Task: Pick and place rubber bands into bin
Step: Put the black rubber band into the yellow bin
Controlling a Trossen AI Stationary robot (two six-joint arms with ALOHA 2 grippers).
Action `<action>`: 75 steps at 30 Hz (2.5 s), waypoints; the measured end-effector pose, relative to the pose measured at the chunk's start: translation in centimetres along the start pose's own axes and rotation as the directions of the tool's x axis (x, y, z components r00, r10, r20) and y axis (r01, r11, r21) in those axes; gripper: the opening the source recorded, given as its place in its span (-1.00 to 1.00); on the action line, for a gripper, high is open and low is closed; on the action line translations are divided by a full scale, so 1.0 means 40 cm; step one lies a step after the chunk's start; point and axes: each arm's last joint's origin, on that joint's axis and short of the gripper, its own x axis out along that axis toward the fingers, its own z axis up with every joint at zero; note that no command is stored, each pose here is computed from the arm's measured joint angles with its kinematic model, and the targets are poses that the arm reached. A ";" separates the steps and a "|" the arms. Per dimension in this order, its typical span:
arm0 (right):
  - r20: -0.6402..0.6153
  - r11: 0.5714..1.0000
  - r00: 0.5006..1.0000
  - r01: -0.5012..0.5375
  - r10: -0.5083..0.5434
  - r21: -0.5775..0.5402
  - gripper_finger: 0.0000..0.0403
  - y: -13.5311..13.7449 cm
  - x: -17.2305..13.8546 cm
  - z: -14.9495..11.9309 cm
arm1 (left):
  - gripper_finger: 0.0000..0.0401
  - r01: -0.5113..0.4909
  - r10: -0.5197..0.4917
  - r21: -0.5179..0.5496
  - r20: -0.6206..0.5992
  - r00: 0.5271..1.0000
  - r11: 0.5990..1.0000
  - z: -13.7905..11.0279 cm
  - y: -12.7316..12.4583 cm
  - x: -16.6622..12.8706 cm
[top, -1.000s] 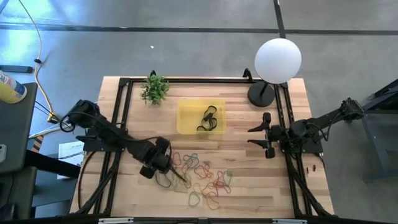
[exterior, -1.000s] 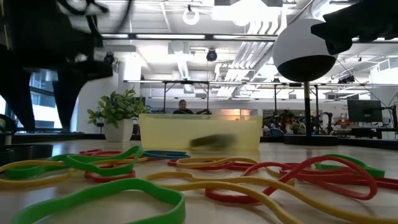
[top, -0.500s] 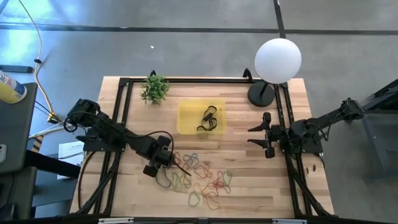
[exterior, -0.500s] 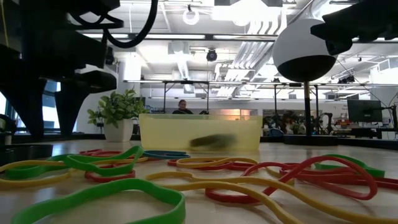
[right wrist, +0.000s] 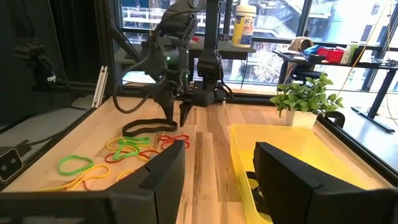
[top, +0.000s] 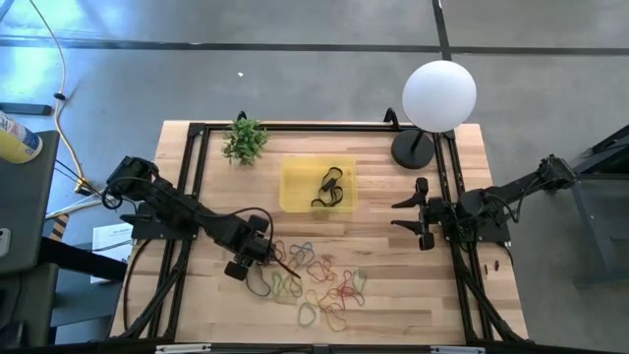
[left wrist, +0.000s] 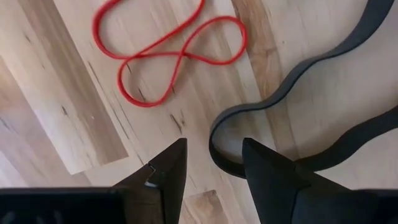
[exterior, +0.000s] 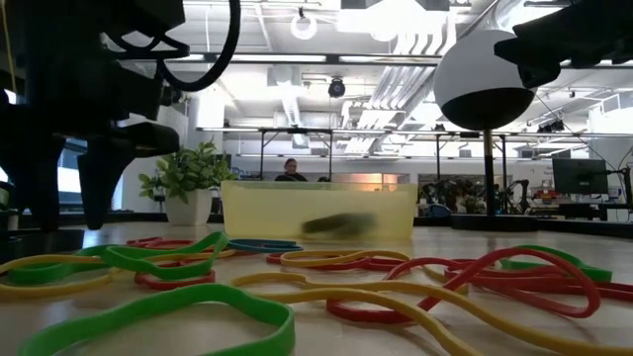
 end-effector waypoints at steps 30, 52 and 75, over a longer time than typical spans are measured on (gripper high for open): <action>-0.006 1.000 1.000 0.000 0.000 0.001 -0.10 0.000 0.000 -0.001 | -0.84 -0.024 0.025 0.028 -0.038 0.999 0.999 -0.001 0.001 0.021; -0.017 1.000 1.000 -0.001 0.001 -0.003 -0.10 0.000 0.000 -0.004 | -1.00 -0.234 0.245 0.139 -0.070 0.967 0.962 0.068 0.023 -0.121; -0.036 1.000 0.999 0.003 -0.002 0.013 -0.10 0.000 0.000 -0.009 | -1.00 -0.620 0.604 0.249 0.146 0.783 0.744 0.189 0.255 -0.391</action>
